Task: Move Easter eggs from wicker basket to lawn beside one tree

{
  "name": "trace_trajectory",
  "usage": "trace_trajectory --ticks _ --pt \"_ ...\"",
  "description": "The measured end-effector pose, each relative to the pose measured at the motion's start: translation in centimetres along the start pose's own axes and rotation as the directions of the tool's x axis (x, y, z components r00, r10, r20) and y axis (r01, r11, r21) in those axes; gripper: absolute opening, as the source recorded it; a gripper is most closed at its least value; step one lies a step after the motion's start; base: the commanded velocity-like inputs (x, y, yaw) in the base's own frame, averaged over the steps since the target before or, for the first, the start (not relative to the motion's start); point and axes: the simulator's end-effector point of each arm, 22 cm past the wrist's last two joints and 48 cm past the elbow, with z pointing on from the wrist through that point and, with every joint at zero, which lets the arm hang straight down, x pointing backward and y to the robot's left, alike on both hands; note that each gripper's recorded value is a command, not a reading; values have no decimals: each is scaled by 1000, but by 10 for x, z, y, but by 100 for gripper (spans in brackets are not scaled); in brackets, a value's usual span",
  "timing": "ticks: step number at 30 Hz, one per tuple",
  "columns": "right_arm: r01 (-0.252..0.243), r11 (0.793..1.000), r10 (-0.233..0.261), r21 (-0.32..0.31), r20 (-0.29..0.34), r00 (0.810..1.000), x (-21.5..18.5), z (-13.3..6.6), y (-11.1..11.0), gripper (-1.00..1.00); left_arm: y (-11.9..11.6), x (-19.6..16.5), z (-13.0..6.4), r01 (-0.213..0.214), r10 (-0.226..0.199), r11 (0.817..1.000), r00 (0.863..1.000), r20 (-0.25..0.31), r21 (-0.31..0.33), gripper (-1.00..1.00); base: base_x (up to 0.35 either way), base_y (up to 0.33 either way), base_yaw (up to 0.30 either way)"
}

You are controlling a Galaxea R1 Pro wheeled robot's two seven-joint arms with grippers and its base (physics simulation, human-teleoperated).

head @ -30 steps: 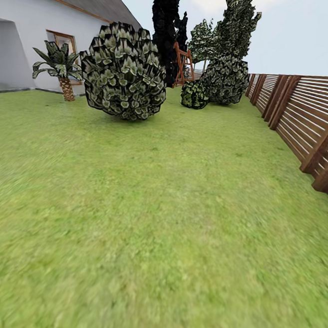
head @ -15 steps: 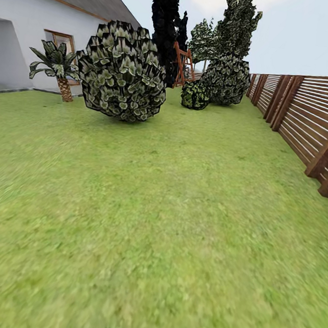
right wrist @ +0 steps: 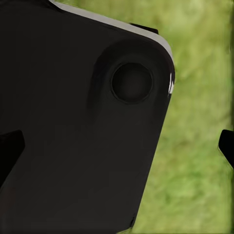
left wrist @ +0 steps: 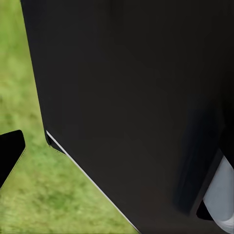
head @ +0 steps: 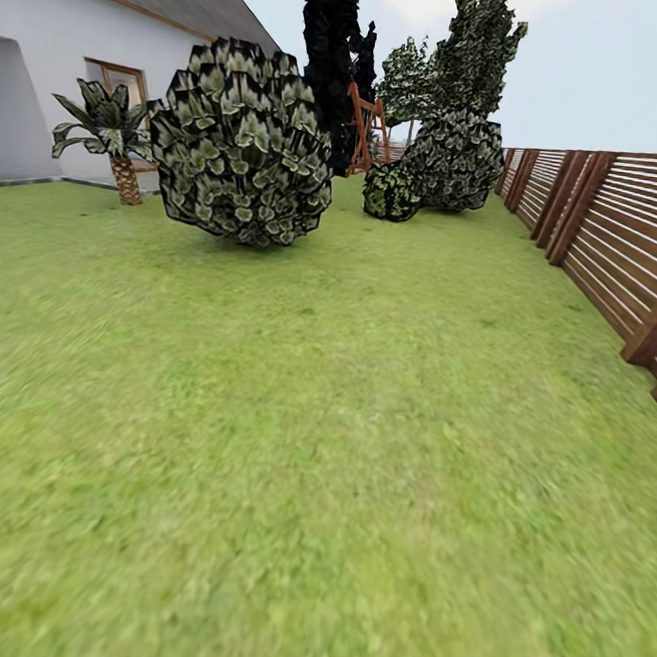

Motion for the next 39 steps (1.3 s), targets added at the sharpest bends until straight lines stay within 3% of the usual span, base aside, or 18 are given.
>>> trace_trajectory --ticks 39 --pt "0 1000 0 0 0 1000 0 0 0 100 0 0 0 0 0 1000 1000 0 0 100 341 0 0"
